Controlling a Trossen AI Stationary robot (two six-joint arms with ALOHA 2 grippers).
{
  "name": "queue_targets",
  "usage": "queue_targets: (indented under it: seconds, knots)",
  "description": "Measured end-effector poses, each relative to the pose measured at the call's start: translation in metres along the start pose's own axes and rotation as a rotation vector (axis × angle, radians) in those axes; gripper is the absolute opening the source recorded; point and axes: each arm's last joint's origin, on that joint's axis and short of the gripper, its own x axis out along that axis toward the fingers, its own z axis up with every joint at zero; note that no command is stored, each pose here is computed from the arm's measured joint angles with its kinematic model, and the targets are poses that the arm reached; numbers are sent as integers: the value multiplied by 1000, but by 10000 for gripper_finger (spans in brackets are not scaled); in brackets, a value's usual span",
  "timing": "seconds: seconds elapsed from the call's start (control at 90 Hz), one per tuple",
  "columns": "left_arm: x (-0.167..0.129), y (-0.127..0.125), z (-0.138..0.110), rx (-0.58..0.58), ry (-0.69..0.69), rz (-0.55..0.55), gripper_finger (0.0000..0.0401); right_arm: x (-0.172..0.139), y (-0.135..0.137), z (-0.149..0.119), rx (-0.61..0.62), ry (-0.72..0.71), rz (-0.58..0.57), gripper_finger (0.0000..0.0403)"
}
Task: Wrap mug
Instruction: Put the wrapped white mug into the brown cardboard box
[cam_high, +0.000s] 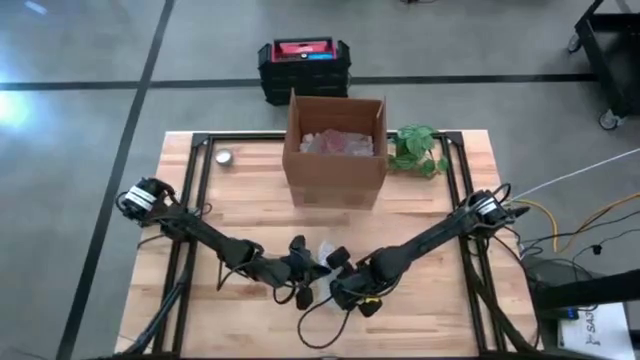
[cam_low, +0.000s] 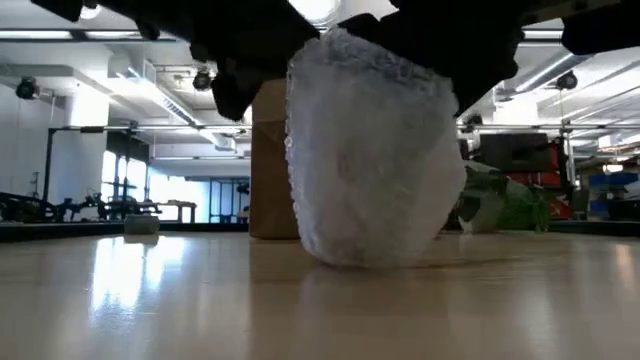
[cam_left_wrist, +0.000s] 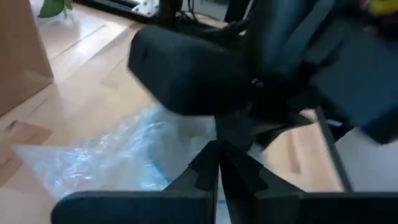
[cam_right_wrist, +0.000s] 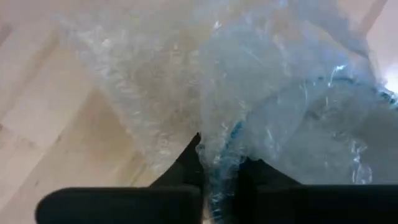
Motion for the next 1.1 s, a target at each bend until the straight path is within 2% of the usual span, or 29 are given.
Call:
queue_targets:
  seconds: [0.367, 0.756, 0.967, 1.1]
  knots:
    - [-57, -17, 38, 34, -46, -91, 0, -46, -7, 5, 34, -122, -15, 11]
    - [-92, -21, 46, 64, 1, -120, 0, -151, -27, 16, 32, -426, -92, 10]
    - [-96, -21, 48, 84, -3, -125, 0, -211, -54, 20, 11, -605, -168, 10]
    - [-96, -21, 48, 81, -3, -125, 0, -251, -103, 10, 107, -700, -292, 9]
